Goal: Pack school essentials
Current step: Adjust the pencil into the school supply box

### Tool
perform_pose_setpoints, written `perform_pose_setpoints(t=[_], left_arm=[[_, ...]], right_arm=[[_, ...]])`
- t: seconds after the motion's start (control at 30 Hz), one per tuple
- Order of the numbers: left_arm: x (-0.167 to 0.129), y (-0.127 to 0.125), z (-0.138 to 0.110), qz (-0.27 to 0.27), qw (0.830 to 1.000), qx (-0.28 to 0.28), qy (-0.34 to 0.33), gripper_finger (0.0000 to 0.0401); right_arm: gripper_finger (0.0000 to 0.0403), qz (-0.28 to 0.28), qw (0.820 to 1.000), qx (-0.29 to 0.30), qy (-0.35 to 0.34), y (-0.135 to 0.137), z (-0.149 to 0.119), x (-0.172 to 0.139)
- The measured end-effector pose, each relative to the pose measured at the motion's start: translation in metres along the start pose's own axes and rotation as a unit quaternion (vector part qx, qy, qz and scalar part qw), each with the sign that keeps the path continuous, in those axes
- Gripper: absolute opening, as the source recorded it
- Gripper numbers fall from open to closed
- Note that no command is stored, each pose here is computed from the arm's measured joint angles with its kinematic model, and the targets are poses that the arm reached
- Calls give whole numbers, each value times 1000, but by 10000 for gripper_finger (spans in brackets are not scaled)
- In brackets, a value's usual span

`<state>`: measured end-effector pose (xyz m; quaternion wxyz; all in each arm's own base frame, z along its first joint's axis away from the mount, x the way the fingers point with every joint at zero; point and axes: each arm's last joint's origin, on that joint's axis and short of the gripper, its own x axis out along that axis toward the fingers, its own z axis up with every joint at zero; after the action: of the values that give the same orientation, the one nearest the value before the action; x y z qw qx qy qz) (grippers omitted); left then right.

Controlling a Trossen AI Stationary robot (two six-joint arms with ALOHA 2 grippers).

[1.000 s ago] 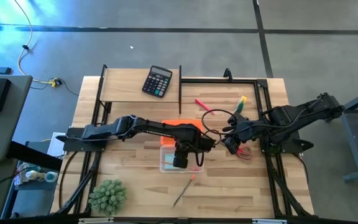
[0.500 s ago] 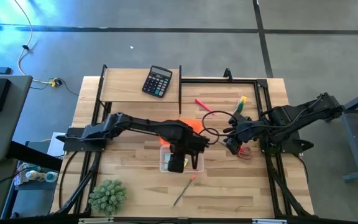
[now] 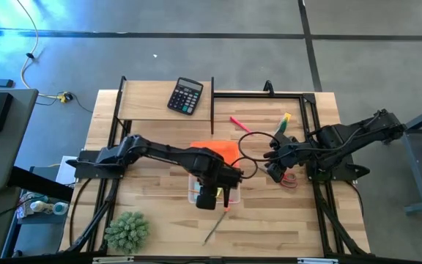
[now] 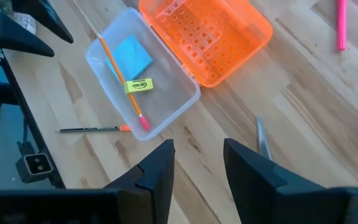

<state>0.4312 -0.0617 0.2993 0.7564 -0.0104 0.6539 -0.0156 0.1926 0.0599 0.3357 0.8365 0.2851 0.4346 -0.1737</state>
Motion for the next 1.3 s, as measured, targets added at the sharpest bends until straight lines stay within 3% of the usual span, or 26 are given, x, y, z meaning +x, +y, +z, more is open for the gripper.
perform_pose_setpoints(t=[0.97, 1.07, 1.23, 1.3], left_arm=[[-13, -71, -25, 117, 993, -9, -29, 71], [-26, -74, -35, 133, 990, -4, -46, 64], [-19, -64, -76, 160, 986, -35, 3, 51], [-21, -61, -92, 153, 987, -48, -18, 46]], right_arm=[[129, -4, 1000, -8, -7, 0, 1, 0], [129, -7, 1000, 2, -14, 0, 1, 0], [129, -8, 1000, 7, -19, 0, 2, 0], [129, -8, 1000, 15, -22, 0, 2, 0]])
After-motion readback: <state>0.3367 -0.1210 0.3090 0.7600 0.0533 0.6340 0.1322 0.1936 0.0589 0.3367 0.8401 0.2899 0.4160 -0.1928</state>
